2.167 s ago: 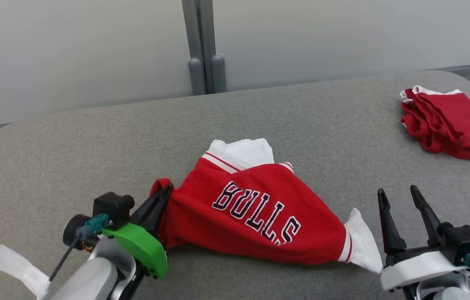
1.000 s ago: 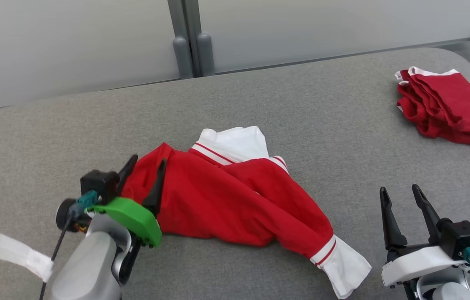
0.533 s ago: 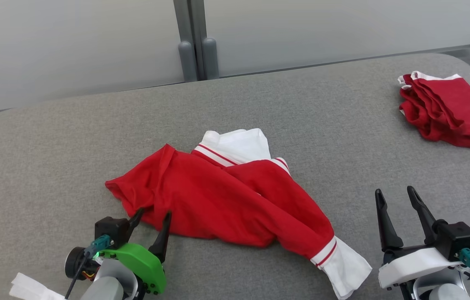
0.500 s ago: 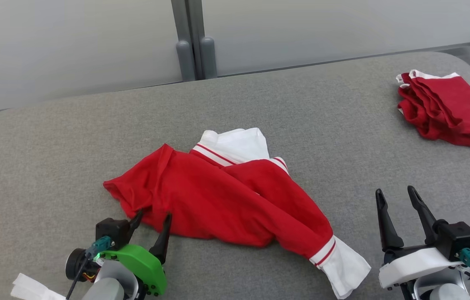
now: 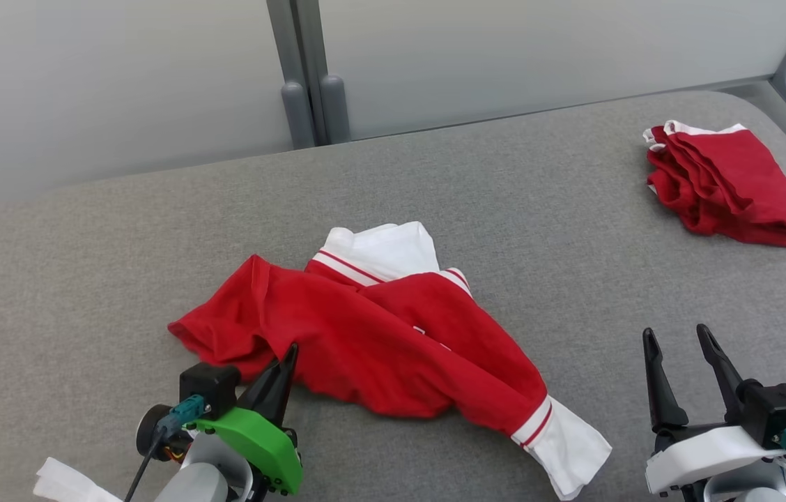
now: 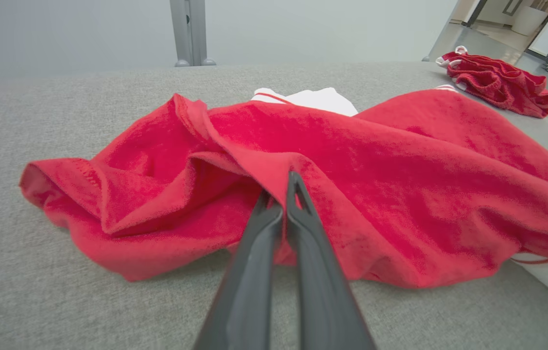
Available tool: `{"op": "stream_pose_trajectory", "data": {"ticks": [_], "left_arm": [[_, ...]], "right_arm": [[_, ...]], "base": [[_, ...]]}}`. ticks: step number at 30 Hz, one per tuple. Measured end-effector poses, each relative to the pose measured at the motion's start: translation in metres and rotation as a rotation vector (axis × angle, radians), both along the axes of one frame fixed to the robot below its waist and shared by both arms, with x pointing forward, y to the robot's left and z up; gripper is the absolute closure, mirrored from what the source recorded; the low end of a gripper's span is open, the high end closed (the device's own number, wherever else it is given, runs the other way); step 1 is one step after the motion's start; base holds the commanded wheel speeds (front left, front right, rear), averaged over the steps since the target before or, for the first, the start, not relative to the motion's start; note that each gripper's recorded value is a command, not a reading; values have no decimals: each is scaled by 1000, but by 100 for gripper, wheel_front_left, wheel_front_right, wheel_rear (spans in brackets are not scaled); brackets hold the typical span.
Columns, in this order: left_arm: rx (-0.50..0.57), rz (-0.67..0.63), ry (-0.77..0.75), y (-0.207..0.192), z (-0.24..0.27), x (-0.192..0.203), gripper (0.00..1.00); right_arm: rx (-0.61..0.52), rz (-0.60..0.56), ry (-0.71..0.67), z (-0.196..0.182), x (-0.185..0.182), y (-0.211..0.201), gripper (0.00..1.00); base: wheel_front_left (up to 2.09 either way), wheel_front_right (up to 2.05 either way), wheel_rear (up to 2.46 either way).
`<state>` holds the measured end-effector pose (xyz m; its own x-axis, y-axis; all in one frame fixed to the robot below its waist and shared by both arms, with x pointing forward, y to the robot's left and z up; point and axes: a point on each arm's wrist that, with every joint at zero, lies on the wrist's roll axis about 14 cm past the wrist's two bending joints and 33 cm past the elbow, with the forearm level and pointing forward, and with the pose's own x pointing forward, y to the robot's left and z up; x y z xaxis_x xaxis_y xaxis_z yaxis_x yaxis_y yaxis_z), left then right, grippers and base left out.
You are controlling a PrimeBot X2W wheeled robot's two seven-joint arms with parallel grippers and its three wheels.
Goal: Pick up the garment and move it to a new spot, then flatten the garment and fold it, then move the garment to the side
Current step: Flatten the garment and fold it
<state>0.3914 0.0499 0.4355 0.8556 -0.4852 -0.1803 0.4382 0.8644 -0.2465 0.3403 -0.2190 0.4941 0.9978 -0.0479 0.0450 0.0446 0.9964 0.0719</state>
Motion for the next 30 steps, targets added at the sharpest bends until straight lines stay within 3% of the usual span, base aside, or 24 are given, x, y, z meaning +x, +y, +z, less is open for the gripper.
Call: {"op": "stream_pose_trajectory", "data": {"ticks": [9, 20, 25, 26, 27, 30], "left_arm": [[-2, -31, -120, 12, 47, -22, 100], [40, 114, -30, 64, 47, -65, 100], [19, 149, 19, 69, 34, -70, 97], [27, 155, 20, 71, 31, -69, 55], [26, 173, 12, 75, 29, -67, 0], [43, 221, 5, 87, 20, -61, 0]], "right_arm": [[18, 46, -20, 5, 2, 16, 0], [32, 102, -26, 6, 13, 36, 0], [35, 97, -16, 3, 12, 35, 0], [36, 95, -14, 3, 11, 35, 0], [36, 91, -13, 2, 11, 34, 0], [36, 88, -9, 1, 10, 33, 0]], "base": [[0, 0, 0], [0, 0, 0], [0, 0, 0], [0, 0, 0], [0, 0, 0], [0, 0, 0]]}}
